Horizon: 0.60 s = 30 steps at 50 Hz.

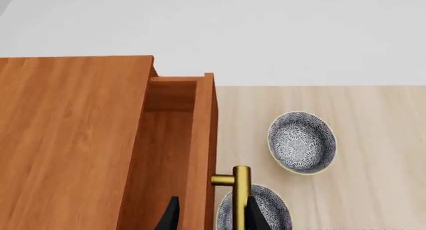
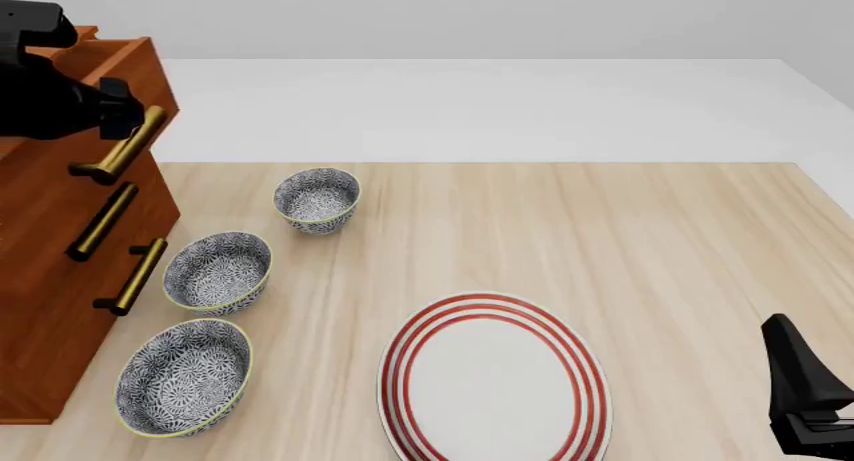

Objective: Open the top drawer of the cabinet.

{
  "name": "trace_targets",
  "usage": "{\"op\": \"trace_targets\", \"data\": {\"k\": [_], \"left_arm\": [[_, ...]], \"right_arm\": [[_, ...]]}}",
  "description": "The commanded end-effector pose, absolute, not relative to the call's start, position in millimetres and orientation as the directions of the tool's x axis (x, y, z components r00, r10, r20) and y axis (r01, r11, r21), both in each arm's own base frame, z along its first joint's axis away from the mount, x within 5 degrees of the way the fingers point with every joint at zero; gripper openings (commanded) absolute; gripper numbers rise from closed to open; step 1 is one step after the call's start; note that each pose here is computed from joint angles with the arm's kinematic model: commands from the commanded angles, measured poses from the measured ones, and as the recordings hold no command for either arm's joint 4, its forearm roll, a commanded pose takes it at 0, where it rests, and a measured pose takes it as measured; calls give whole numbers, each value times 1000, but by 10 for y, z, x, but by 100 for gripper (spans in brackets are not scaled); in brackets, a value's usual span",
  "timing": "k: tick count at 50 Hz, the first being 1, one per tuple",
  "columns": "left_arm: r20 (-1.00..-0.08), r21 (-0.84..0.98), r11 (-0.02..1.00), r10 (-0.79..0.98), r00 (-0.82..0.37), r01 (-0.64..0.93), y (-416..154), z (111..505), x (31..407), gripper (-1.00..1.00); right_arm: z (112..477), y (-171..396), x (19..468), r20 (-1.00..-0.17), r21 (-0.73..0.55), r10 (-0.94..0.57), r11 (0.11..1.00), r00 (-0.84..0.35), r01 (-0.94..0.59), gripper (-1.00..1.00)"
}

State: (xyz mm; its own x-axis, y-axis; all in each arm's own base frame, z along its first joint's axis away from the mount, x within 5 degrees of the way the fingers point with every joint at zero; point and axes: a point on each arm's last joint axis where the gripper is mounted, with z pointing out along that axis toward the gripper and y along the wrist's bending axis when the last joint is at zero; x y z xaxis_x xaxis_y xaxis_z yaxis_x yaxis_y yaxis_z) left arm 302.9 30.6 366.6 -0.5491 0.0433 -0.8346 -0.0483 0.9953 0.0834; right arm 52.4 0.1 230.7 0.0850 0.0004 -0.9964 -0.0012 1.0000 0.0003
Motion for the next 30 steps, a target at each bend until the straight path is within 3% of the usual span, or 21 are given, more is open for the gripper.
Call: {"op": "trace_targets", "data": {"k": [1, 30], "left_arm": [[-806, 75, 997, 44, -591, -27, 256, 3518, 3114, 100], [-791, 71, 997, 58, -609, 3, 160, 3424, 3084, 100]], "right_arm": [[2307, 1, 524, -996, 0, 0, 1000, 85, -1, 100], [2307, 1, 524, -996, 0, 0, 1000, 85, -1, 100]]}}
